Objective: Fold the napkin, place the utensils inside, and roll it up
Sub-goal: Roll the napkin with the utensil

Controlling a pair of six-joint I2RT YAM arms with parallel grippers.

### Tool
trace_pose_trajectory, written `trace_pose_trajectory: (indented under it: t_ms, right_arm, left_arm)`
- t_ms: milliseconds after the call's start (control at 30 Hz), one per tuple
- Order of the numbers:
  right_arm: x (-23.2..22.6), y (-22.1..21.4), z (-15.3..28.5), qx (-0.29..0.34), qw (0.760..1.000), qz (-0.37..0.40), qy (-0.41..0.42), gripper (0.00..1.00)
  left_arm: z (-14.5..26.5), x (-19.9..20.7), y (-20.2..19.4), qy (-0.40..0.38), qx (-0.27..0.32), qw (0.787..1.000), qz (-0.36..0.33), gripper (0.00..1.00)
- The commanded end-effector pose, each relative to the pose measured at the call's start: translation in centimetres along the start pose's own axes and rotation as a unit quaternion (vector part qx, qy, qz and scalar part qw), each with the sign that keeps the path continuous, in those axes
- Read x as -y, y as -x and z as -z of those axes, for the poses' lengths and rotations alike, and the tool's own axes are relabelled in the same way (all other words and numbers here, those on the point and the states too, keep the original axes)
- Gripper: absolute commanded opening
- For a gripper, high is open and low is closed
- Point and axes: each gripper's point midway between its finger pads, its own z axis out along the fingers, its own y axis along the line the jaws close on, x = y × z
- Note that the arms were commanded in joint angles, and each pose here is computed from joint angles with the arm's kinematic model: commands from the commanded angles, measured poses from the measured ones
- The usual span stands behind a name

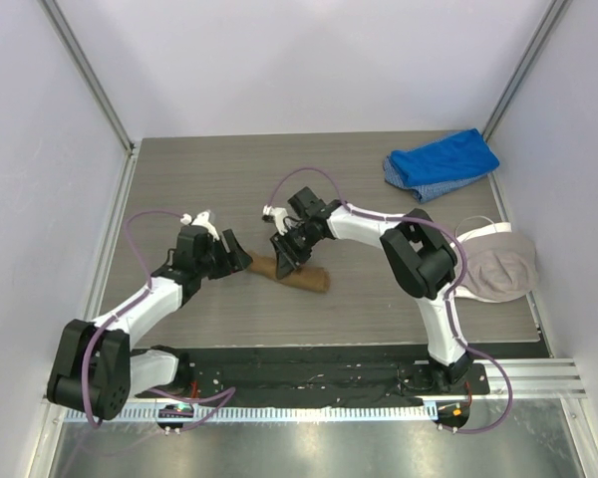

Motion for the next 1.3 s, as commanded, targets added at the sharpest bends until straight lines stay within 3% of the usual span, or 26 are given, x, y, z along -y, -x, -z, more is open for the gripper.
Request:
trace_pose_trajectory:
  t_ms: [0, 433, 733, 933, 1000, 1133, 1267]
  right_arm:
    - [-2.6, -1.2, 0.0, -0.030, 0.987, -0.105, 0.116, 0.30]
    - [-1.9, -2.3, -1.5, -0.048, 0.965, -0.177, 0.186, 0.29]
    - [-0.8, -2.1, -1.9, -0.042, 0.964, -0.190, 0.182, 0.29]
    - [0.0, -2.0, -2.1, -0.038, 0.965, -0.199, 0.167, 0.30]
    - [0.3, -1.8, -2.0, -0.034, 0.968, -0.197, 0.155, 0.32]
    - [0.4, -0.7, -1.0, -0.019, 0.976, -0.181, 0.119, 0.45]
    - [0.7, 1.1, 1.3, 0.012, 0.988, -0.140, 0.061, 0.57]
  left_arm:
    - [0.2, 1.8, 1.0, -0.052, 0.026, 0.998, -0.022, 0.68]
    - [-1.0, 1.6, 0.1, -0.068, 0.027, 0.997, -0.023, 0.63]
    - [-1.9, 1.3, -0.8, -0.069, 0.011, 0.997, -0.017, 0.48]
    - [-2.7, 0.8, -1.7, -0.066, -0.006, 0.998, -0.010, 0.33]
    - [-2.9, 0.6, -1.8, -0.061, -0.010, 0.998, -0.006, 0.20]
    - [-3.2, 0.4, -2.0, -0.049, -0.024, 0.999, -0.002, 0.06]
    - [-3.4, 0.3, -2.0, -0.035, -0.046, 0.998, 0.001, 0.00]
